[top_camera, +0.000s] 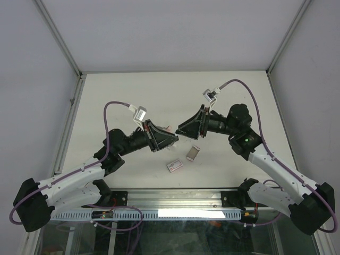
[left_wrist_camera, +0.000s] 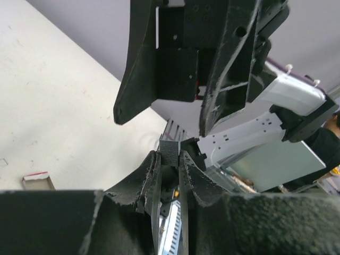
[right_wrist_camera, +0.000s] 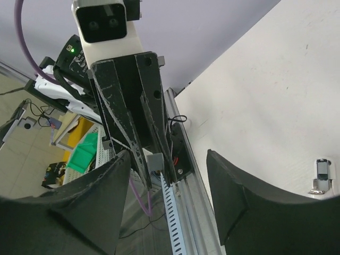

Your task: Load the staples into the stapler

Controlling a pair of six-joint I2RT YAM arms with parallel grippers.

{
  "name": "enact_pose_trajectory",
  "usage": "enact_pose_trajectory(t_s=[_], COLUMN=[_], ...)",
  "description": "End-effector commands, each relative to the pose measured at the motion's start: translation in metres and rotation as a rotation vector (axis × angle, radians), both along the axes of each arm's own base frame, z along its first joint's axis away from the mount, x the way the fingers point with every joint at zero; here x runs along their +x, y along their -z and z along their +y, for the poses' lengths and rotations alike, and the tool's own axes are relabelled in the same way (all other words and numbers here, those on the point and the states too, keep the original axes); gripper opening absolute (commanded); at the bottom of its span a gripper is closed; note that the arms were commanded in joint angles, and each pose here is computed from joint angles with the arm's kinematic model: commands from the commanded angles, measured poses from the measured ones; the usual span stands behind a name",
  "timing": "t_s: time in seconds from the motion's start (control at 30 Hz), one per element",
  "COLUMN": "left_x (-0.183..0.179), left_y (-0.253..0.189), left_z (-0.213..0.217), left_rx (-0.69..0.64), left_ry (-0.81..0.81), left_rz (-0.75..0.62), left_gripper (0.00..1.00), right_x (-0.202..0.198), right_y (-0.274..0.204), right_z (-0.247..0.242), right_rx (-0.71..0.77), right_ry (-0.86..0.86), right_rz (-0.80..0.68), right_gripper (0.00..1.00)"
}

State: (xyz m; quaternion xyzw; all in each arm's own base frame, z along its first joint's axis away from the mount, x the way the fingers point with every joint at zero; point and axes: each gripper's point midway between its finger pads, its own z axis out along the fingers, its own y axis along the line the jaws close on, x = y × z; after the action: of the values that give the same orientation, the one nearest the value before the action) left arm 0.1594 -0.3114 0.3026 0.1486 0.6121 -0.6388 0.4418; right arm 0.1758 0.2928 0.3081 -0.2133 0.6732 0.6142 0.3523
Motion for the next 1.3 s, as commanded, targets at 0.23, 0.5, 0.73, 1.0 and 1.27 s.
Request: enact_pose_trajectory(t_s=[0.23,0.5,0.73,1.0,1.27], left_x=[-0.041,-0.052,-0.053,-0.053,-0.052], left_y=[0.014,0.019,0.019,0.021,0.02], left_z=[-0.009,-0.007,-0.008,-0.009,-0.009], left_rx=[0.276,0.337,0.35,0.358,0.358], left_ry=[0.277,0.358,0.374,0.385,0.381], left_rz=[-0.112,-0.142,-0.142,-0.135,-0.137], left_gripper=[0.01,0.02,0.02,0.02,0.02], right_x=[-0.029,-0.053,-0.061,-0.063,-0.065], right_y=[-0.011,0.001,0.013,0.015,0.016], right_z=[-0.012,-0.017,-0.008,-0.001,-0.001], right_rx=[-0.135,-0.184,-0.211,-0.221,-0.223], right_ry=[-0.182,-0.329,-0.382,-0.394,-0.401], right_rz=[-0.165,-0.124,-0.092,-0.093,-0.091], right_gripper=[0.63,0.62,0.54,0.4,0.25])
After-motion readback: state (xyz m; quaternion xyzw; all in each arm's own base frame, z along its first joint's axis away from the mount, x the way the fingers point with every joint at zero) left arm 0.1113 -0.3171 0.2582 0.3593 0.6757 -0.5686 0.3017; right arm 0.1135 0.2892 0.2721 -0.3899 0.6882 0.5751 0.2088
